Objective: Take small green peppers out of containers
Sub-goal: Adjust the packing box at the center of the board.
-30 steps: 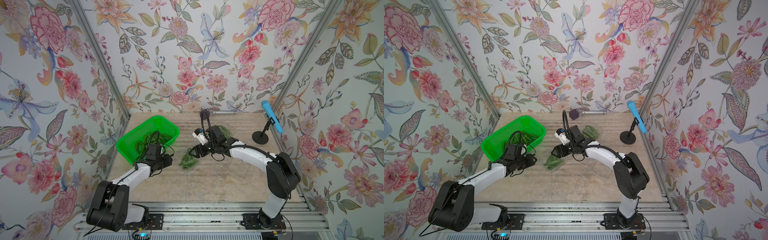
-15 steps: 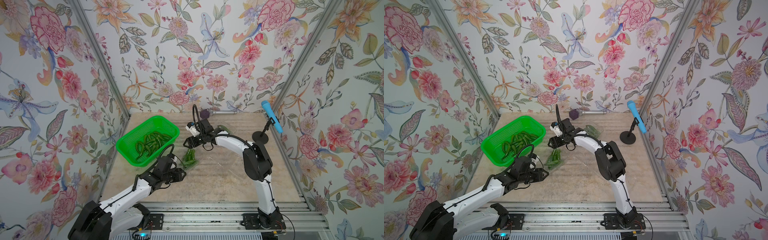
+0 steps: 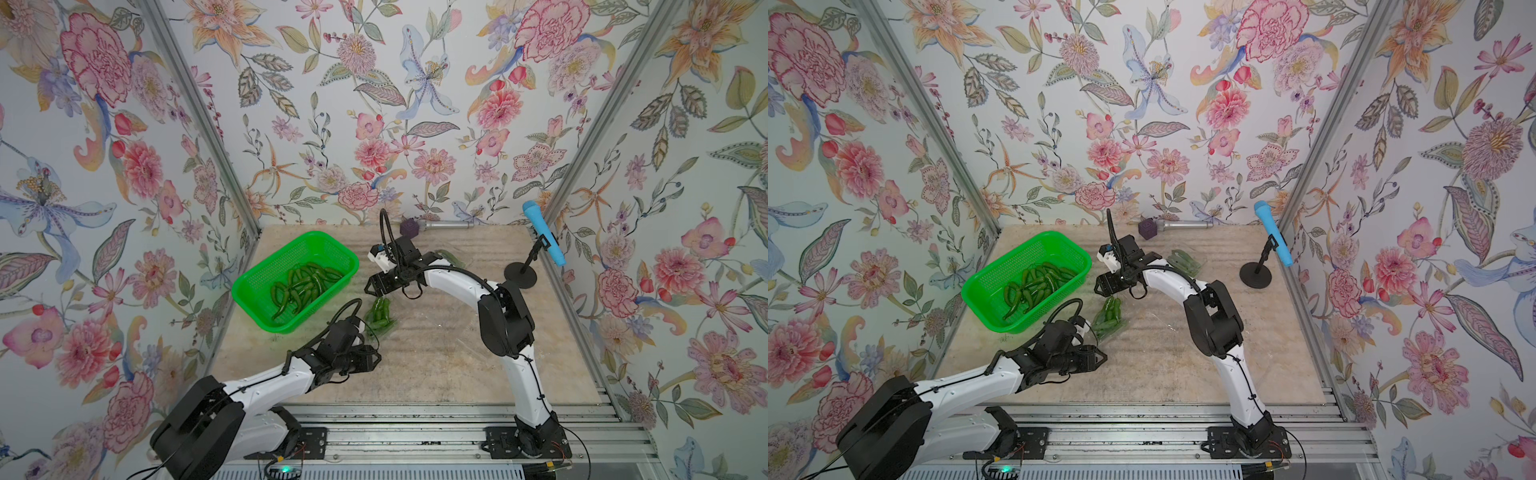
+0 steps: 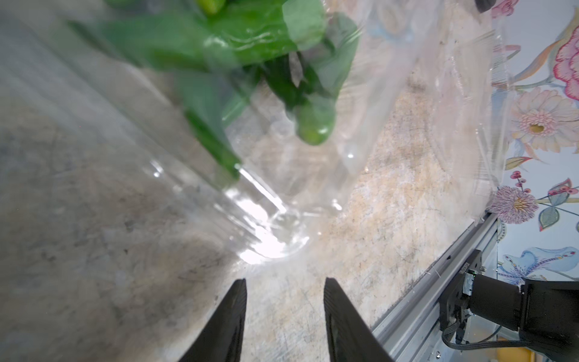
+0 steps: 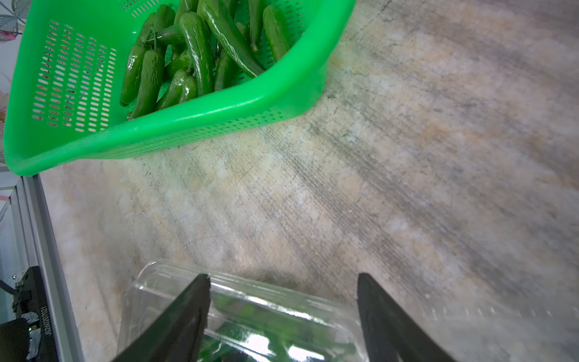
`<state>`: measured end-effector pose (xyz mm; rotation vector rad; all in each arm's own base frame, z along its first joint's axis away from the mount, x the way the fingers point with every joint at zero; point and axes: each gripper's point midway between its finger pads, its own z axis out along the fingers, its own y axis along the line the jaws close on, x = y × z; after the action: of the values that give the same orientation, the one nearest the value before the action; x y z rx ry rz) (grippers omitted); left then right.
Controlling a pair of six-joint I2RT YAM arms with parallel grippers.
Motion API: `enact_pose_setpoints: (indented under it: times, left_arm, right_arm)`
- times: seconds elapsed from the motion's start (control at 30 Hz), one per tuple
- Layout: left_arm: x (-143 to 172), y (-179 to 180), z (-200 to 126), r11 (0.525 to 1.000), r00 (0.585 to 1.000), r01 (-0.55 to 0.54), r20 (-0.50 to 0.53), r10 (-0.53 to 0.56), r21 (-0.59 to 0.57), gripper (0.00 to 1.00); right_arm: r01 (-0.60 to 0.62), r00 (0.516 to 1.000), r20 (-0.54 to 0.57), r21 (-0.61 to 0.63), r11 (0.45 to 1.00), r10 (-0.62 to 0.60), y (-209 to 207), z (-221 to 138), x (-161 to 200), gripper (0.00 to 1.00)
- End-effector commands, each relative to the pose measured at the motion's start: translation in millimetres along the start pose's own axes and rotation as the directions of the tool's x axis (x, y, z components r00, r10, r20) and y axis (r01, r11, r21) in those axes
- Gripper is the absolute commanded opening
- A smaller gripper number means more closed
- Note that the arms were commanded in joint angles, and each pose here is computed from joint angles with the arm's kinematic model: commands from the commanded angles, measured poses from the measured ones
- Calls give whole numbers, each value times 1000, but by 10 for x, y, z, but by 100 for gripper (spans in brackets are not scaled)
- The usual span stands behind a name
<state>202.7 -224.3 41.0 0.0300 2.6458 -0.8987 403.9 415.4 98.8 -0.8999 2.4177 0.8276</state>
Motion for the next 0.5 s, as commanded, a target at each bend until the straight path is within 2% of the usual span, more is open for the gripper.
enact_pose_setpoints:
  times: [0.0,0.2,0.47]
  left_arm:
    - [-177,-136,59,999,999,-14,52,13,30,44]
    - [-305,-88,169,1000,997,5,73,-5,-5,45]
    - [-407,221,110,991,985,119,130,-111,-57,44]
  right_arm:
    - [18,999,-49,4,1000,-18,3,78,161,76]
    - [16,997,-82,15,1000,-15,-15,1,357,76]
    - [13,996,-91,37,999,-9,17,-210,534,75]
